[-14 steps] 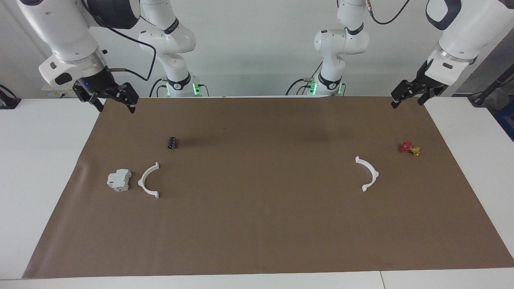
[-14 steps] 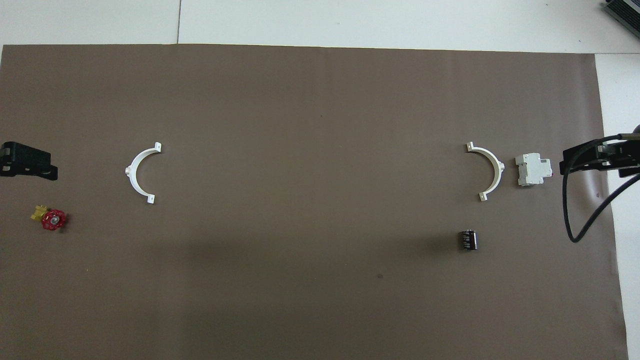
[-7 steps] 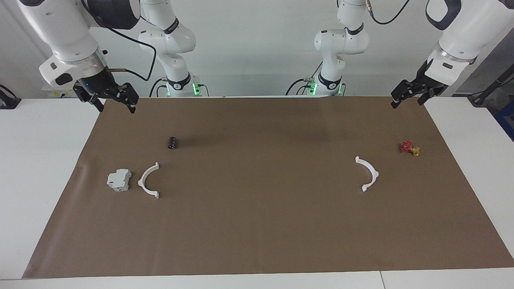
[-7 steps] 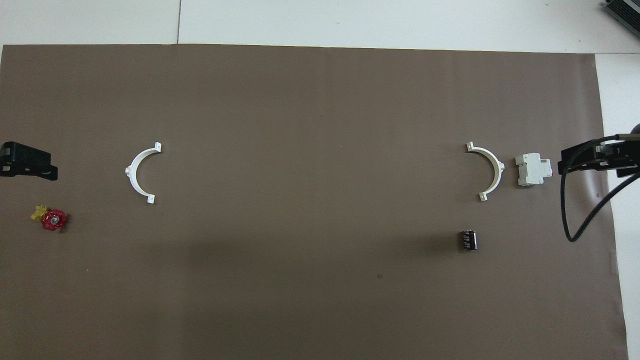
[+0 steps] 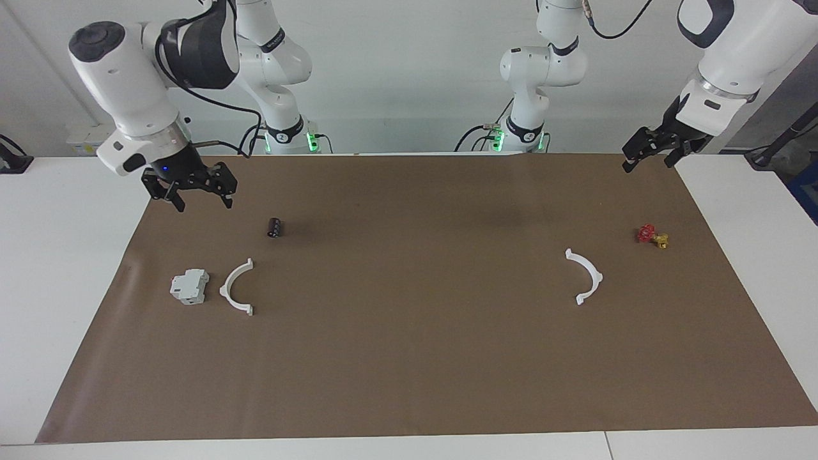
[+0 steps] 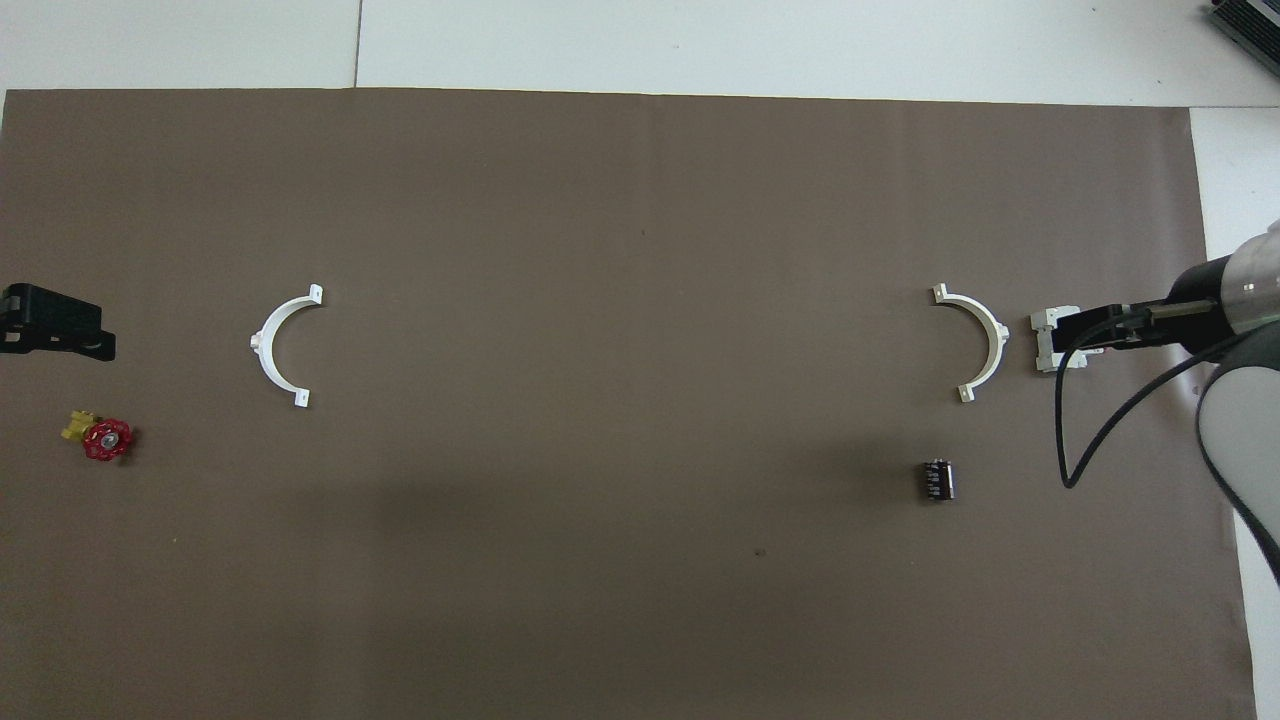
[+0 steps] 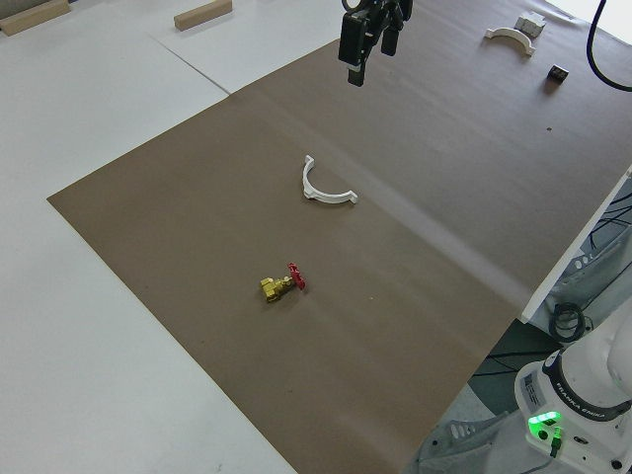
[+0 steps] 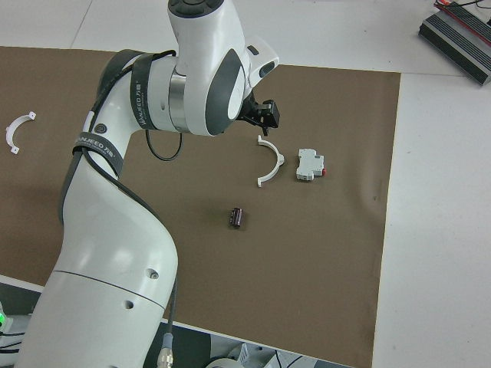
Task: Assemble drain pipe with both arms
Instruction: 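Reach the right gripper to the white half-ring nearest it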
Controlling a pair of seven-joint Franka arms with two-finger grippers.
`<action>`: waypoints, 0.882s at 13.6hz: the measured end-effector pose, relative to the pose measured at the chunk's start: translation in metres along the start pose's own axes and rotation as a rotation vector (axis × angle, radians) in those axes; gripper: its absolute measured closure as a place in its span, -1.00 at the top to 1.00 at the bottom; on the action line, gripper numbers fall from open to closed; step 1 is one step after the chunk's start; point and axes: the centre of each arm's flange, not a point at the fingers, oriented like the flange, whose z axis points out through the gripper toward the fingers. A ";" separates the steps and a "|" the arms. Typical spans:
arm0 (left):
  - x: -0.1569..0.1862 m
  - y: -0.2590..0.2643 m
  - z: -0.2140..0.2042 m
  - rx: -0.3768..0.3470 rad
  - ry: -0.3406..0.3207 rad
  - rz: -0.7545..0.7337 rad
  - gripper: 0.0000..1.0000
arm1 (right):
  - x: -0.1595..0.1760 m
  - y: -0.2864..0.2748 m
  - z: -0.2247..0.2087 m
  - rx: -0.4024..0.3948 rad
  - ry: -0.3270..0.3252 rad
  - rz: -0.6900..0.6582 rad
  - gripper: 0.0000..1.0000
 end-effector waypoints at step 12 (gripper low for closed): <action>0.000 0.000 0.000 0.000 0.000 0.000 1.00 | 0.021 0.045 0.217 -0.036 0.012 -0.376 0.93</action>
